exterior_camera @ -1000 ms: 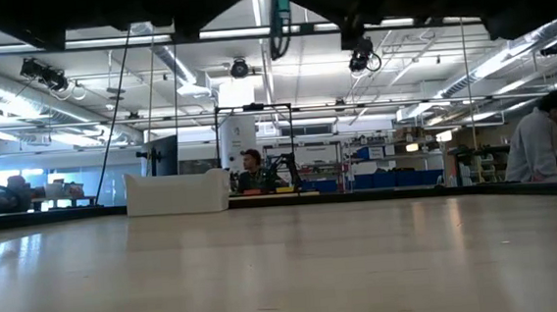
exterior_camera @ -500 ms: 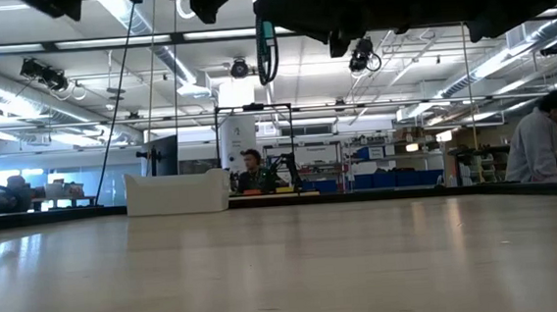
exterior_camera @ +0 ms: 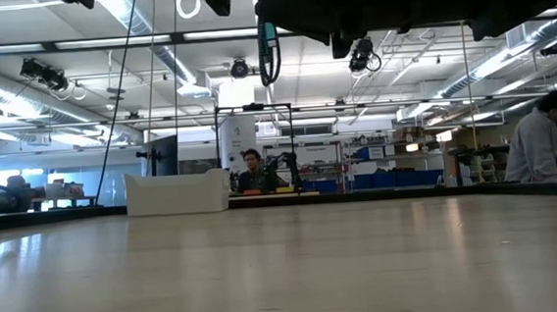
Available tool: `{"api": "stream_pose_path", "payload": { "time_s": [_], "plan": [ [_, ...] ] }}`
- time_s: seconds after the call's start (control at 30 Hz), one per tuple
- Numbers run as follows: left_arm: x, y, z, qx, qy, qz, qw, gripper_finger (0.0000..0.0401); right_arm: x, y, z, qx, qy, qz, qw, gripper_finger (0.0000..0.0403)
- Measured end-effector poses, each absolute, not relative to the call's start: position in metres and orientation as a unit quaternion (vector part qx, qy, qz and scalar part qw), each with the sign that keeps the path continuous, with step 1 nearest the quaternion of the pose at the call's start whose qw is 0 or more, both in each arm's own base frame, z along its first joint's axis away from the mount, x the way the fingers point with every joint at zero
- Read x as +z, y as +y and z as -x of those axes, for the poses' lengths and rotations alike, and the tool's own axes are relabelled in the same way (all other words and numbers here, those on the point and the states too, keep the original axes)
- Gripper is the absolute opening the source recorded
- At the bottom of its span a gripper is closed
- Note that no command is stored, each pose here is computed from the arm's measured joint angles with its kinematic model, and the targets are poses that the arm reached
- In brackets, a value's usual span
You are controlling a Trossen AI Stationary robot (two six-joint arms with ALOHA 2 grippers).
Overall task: Pick and place USB-C Cables
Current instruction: Put the light blue USB cable into the white bin
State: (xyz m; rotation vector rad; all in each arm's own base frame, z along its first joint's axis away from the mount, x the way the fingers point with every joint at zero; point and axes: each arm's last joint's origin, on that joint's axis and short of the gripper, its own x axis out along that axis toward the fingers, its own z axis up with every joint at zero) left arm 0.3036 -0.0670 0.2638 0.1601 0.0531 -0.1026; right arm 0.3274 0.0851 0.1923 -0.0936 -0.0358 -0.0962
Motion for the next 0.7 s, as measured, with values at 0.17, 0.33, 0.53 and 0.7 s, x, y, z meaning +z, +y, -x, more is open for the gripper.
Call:
{"api": "stream_pose_path", "payload": {
  "time_s": [0.17, 0.33, 0.53, 0.7],
  "plan": [
    [0.262, -0.076, -0.301, -0.055, 0.037, -0.124, 0.990, 0.0021, 0.188, 0.086, -0.327, -0.038, 0.011, 0.054, 0.998, 0.0069],
    [0.281, -0.089, -0.299, 0.003, 0.124, -0.170, 0.978, 0.0027, 0.189, 0.083, -0.315, -0.074, 0.109, 0.080, 0.988, 0.0105],
    [0.321, -0.073, -0.291, 0.148, 0.283, -0.257, 0.912, 0.0022, 0.202, 0.077, -0.287, -0.148, 0.201, 0.070, 0.966, 0.0116],
    [0.343, -0.009, -0.288, 0.229, 0.373, -0.271, 0.857, 0.0022, 0.207, 0.076, -0.278, -0.157, 0.210, 0.046, 0.964, 0.0115]
  ]
}}
